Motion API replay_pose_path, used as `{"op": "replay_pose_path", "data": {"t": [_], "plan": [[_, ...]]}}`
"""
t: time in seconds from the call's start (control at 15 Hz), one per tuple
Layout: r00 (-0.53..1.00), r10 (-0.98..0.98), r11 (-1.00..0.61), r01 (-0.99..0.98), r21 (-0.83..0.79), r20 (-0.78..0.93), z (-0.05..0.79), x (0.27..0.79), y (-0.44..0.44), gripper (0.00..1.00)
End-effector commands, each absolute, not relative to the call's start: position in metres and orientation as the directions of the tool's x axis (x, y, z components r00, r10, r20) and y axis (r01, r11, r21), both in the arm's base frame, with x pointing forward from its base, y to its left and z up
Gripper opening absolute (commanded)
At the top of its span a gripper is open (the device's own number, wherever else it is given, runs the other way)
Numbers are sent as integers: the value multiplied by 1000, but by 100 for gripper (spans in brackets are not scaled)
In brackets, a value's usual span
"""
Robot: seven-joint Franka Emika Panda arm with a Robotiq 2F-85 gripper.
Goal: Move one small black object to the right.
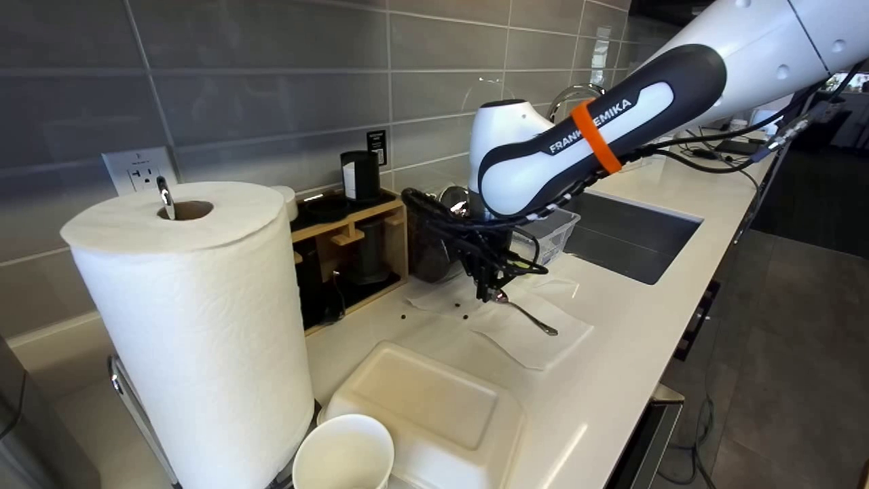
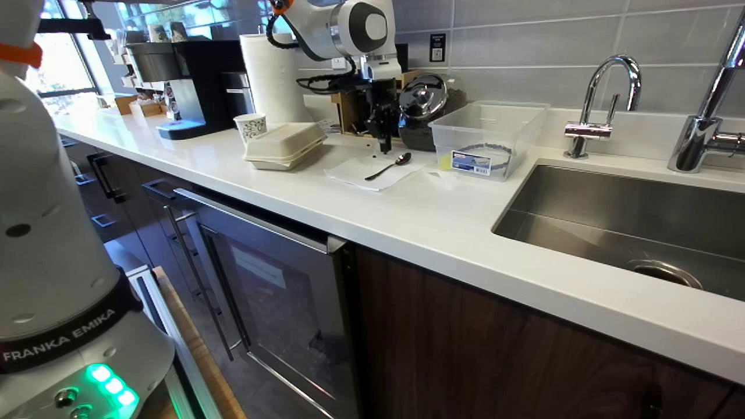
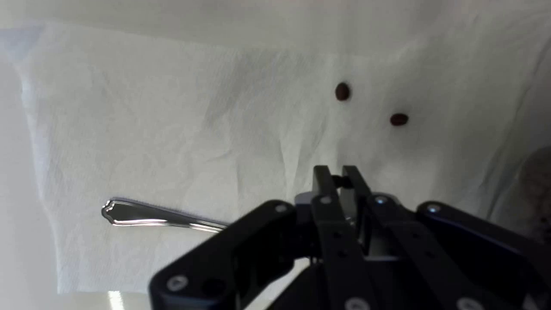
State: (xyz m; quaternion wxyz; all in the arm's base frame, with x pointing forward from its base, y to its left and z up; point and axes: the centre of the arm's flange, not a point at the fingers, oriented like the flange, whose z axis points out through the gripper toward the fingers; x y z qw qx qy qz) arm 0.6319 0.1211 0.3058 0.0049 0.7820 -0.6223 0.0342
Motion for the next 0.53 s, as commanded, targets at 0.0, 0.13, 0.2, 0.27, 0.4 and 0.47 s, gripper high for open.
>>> {"op": "replay_pose_path", "data": {"t": [0.0, 0.13, 0.2, 0.27, 0.4, 0.47], "plan": [[212, -976, -214, -976, -37, 47, 296, 624, 116, 36], [213, -976, -215, -976, -34, 54, 298, 623, 117, 43], [212, -976, -214, -976, -33, 60, 302, 621, 118, 52], [218, -975, -220, -975, -37, 52, 306, 620, 121, 58], [232, -971, -235, -971, -44, 53, 316, 619, 130, 74], [247, -968, -249, -967, -52, 47, 322, 619, 138, 81]]}}
